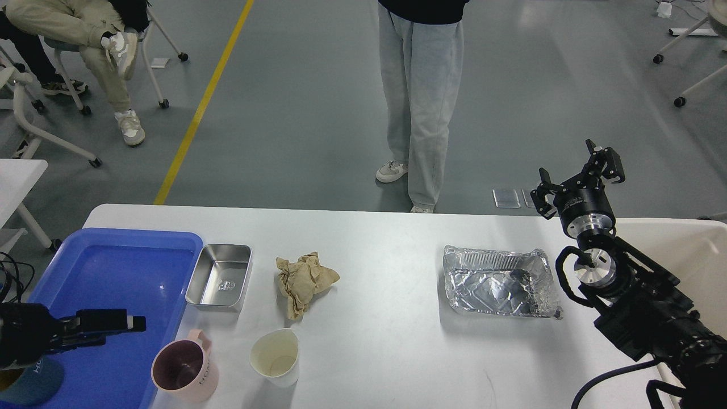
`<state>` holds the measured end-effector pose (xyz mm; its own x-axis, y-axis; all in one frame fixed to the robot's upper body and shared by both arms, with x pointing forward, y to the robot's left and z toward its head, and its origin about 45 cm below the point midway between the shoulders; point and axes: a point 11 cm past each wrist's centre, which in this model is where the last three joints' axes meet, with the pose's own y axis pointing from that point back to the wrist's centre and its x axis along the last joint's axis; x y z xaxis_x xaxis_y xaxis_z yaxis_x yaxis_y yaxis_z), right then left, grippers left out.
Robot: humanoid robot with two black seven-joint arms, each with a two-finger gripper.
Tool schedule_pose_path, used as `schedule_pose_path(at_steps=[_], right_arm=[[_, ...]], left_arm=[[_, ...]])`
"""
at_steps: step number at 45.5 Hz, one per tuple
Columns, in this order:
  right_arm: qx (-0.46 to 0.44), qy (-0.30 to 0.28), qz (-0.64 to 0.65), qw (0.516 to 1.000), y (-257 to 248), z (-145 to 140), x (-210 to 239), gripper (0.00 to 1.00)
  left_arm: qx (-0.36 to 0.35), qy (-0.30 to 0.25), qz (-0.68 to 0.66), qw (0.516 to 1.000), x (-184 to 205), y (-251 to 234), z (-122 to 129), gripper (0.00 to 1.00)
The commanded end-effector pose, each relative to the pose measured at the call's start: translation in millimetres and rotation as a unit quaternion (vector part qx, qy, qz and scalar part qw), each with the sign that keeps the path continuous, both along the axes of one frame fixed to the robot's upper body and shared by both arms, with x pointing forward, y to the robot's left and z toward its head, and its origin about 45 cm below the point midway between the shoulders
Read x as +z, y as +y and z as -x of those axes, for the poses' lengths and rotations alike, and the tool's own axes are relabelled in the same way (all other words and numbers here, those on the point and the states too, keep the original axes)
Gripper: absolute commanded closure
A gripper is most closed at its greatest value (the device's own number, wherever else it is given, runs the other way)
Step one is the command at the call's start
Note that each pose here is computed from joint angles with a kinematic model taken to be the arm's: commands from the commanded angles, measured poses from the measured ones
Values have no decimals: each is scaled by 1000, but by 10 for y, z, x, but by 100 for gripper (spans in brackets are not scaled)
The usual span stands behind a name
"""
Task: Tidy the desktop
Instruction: 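Lower the left gripper to the pink mug and grasp its rim, then lift the pink mug with the left gripper and move it onto the blue tray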
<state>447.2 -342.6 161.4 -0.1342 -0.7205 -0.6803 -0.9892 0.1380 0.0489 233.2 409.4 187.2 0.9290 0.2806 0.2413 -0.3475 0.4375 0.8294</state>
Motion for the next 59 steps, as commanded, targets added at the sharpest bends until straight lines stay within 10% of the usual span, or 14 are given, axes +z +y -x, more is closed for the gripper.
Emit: schedule_pose_path(at_steps=[1,37,59], right_arm=[[0,0,0,1000,1,-3,4,0],[-1,4,1,1000,-21,34,-41,0],[-3,4,3,1000,-55,31,-27,0]], left_arm=[[-24,2,-14,1000,-188,-58,45,4],[-96,-11,-53,994,-739,-319,-35,11],[-113,15,-61,992,-884,-355,64,42]])
